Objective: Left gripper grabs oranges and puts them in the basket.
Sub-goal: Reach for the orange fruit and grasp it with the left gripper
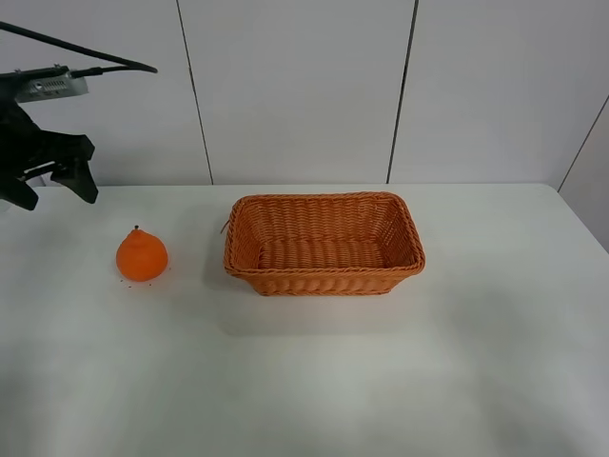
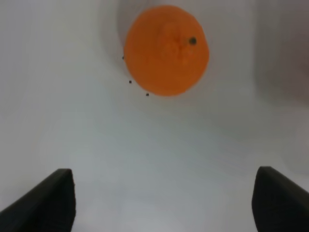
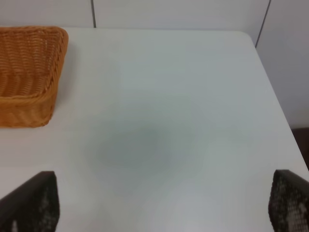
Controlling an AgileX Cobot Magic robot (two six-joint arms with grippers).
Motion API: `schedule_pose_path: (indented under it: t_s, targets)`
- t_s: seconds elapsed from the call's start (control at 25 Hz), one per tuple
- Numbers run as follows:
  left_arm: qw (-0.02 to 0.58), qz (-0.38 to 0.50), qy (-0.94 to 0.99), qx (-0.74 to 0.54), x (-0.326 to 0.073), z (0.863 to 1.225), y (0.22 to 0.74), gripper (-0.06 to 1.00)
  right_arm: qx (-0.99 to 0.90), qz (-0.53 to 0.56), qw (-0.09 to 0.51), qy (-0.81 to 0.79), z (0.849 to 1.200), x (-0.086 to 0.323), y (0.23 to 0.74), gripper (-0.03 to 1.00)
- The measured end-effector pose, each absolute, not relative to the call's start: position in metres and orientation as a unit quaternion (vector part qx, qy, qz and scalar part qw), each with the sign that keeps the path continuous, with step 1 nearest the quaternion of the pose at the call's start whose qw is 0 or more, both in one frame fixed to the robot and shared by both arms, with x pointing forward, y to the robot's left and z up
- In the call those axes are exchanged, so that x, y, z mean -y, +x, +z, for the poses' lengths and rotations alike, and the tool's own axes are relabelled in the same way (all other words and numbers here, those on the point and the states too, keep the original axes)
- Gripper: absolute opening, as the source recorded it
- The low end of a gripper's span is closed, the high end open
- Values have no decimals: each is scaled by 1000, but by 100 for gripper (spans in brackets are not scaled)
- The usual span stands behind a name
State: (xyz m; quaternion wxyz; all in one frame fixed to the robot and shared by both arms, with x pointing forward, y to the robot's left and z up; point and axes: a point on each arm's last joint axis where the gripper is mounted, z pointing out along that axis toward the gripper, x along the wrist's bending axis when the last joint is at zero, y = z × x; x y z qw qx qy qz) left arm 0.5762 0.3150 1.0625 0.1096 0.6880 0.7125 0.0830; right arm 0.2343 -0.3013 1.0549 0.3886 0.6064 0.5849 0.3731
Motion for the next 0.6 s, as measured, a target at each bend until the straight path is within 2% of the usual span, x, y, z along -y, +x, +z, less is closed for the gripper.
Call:
schedule_pose_path:
  t_s: [0.44,0.6]
  targets:
    - [73,38,695,-715,-314,1007,637,85,-585,373,389,606,1055,301,234,69]
    - [66,8,700,-711,-301,987,649,85,-585,373,389,606,1055,301,234,69]
